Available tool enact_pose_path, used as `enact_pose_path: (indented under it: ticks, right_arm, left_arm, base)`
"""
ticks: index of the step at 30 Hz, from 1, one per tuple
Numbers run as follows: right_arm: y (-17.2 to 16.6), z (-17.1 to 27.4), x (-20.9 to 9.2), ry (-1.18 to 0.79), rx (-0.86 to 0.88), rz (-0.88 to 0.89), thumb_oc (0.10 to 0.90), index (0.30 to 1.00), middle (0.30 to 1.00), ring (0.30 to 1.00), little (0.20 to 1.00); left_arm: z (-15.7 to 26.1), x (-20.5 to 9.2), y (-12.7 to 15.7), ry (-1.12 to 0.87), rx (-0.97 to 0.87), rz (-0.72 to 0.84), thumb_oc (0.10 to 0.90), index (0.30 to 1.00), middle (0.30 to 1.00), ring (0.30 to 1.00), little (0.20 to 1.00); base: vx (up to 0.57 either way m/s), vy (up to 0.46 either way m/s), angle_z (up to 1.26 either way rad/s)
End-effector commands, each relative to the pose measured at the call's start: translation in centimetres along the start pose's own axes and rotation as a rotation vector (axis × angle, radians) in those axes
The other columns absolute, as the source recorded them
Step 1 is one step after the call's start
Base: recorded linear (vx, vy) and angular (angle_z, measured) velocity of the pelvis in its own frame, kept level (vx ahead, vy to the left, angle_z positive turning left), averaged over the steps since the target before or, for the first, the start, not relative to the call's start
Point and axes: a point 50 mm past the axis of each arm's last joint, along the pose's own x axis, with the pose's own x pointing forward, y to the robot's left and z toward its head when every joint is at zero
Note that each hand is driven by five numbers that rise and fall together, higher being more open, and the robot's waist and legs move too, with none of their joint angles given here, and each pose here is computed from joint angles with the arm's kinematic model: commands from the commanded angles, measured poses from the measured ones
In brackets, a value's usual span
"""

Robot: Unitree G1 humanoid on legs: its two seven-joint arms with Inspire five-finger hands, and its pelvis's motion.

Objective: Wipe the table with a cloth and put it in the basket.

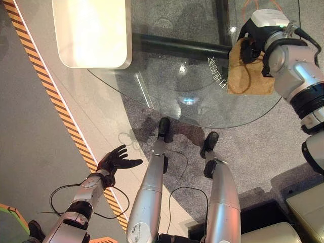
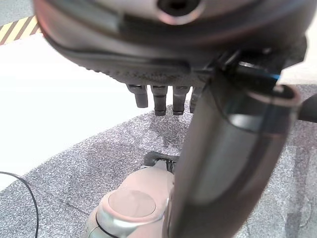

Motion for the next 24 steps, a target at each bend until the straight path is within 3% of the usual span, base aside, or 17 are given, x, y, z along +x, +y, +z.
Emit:
enact_pose_path:
  ticks: [1, 13, 24]
  right_arm:
    - [-3.6, 2.7, -0.2, -0.093, 0.095, -0.173, 0.100, 0.300, 0.300, 0.300, 0.200]
    - [-5.4, 4.6, -0.2, -0.068, 0.055, -0.290, 0.100, 0.300, 0.300, 0.300, 0.200]
    - [-6.6, 7.7, -0.8, -0.170, 0.042, -0.347, 0.100, 0.300, 0.300, 0.300, 0.200]
  left_arm:
    - [-2.6, -0.8, 0.2, 0.077, 0.018, 0.026, 0.800, 0.900, 0.900, 0.900, 0.900]
    - [-3.1, -0.9, -0.6, 0.078, 0.015, 0.009, 0.800, 0.900, 0.900, 0.900, 0.900]
    - [-3.2, -0.9, -0.8, 0.078, 0.015, 0.006, 0.800, 0.900, 0.900, 0.900, 0.900]
  base:
    - [0.00, 0.049, 0.00]
    - [0.00, 0.007, 0.00]
    - [0.01, 0.006, 0.02]
